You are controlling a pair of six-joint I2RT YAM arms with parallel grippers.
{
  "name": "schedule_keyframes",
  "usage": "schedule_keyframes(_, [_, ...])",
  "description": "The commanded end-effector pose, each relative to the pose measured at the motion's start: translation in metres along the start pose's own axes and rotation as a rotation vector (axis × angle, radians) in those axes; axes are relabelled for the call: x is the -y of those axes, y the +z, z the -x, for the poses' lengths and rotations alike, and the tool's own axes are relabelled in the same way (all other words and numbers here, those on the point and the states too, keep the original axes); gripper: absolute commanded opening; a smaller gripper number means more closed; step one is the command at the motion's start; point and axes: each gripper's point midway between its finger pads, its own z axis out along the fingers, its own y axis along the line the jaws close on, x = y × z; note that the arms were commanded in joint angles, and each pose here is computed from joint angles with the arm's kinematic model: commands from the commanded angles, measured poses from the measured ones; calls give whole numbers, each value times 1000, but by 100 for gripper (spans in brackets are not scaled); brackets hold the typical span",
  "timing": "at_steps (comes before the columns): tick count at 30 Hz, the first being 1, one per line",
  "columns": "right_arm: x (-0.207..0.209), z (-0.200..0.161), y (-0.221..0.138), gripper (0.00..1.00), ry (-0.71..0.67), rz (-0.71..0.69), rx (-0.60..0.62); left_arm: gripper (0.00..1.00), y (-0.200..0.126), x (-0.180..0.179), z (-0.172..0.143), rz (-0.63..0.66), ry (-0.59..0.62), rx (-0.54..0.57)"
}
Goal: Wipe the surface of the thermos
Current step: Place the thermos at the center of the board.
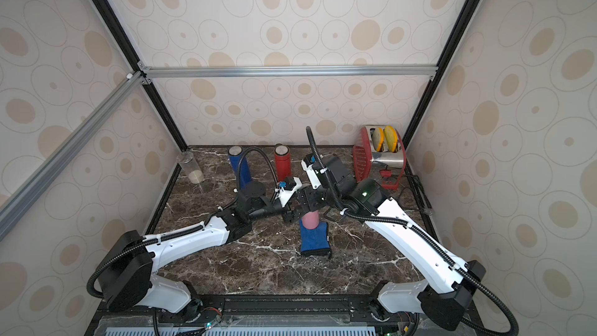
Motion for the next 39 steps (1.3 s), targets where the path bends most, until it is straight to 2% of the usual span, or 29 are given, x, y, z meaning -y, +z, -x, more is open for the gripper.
schedule_keyframes(1, [-1, -3, 7, 74, -6, -4, -14, 0, -9, 12, 56, -29, 92, 140])
schedule_keyframes(6, [2, -6, 9, 67, -8, -15, -26, 0, -13, 13, 60, -26, 108, 141])
schedule_keyframes(14, [1, -8, 10, 43, -16, -8, -26, 0, -18, 11, 64, -5, 107, 152])
schedule_keyframes(22, [0, -2, 6, 26, -24, -2, 30, 0, -15, 5, 62, 18, 74, 135])
schedule_keyframes(25, [1, 3, 3, 22, -31, -3, 51, 8, -12, 5, 61, 15, 67, 117])
schedule_keyframes(29, [1, 10, 0, 18, -37, -6, 80, 28, -11, 4, 60, 15, 63, 106])
schedule_keyframes(33, [1, 16, -2, 14, -41, -12, 108, 42, -11, 2, 58, 25, 58, 89])
schedule_keyframes(39, [3, 24, -4, 10, -47, -24, 144, 51, -9, 4, 52, 16, 52, 52])
